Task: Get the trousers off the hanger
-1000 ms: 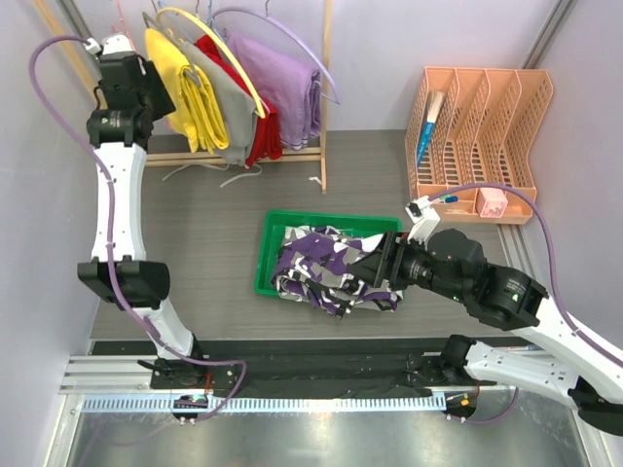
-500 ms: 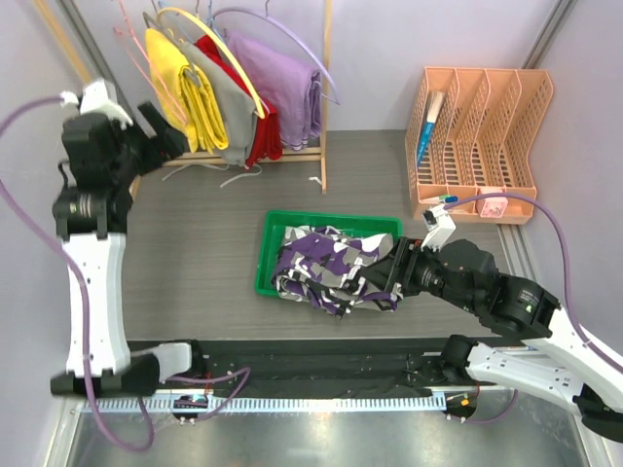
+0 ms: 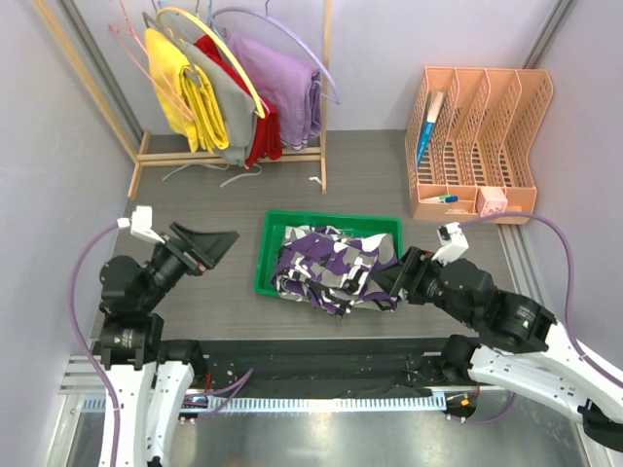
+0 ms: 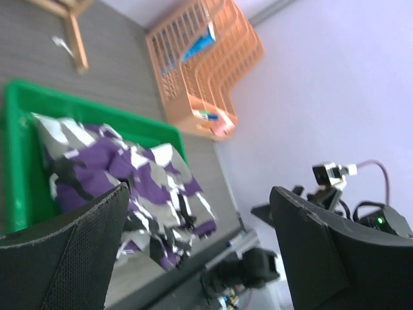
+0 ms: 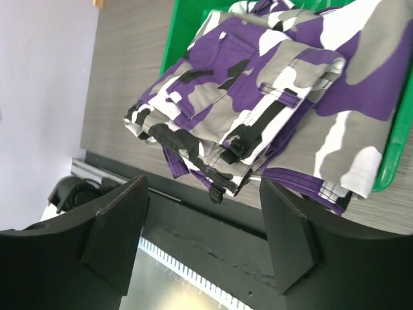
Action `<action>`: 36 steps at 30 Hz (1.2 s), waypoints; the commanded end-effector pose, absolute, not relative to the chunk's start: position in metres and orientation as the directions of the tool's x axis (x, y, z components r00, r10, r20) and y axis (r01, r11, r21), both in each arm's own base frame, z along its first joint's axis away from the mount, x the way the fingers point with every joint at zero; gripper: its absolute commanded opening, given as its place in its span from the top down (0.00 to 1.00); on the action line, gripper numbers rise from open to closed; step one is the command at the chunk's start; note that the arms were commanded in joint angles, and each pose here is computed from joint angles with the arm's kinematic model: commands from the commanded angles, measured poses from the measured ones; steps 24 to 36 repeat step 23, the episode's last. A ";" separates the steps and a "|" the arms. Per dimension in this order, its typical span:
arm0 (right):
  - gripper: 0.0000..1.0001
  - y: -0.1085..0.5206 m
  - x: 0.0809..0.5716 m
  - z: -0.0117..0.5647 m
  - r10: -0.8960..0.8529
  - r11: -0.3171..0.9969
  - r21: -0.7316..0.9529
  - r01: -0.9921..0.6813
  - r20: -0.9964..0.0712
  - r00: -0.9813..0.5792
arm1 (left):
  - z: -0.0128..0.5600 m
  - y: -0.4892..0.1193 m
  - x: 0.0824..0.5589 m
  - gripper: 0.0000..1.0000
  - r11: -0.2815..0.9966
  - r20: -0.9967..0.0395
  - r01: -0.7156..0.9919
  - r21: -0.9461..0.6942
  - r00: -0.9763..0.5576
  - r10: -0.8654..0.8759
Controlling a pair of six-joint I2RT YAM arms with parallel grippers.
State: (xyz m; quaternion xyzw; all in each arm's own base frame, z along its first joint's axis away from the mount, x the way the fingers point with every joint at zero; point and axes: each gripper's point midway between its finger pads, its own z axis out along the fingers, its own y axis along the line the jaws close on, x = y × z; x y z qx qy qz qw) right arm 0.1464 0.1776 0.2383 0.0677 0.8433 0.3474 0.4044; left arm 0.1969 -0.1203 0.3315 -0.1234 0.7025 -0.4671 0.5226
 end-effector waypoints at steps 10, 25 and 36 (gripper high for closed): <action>0.11 0.153 0.161 0.215 0.648 0.639 0.770 0.003 -0.536 -0.541 | 0.326 -0.188 0.139 0.02 0.074 -0.485 0.526 -0.848 -0.711 -0.508; 0.00 0.169 0.157 0.172 0.638 0.589 0.806 -0.067 -0.514 -0.573 | 0.307 -0.177 0.060 0.00 -0.231 -0.461 0.627 -0.744 -0.731 -0.502; 0.00 0.169 0.157 0.172 0.638 0.589 0.806 -0.067 -0.514 -0.573 | 0.307 -0.177 0.060 0.00 -0.231 -0.461 0.627 -0.744 -0.731 -0.502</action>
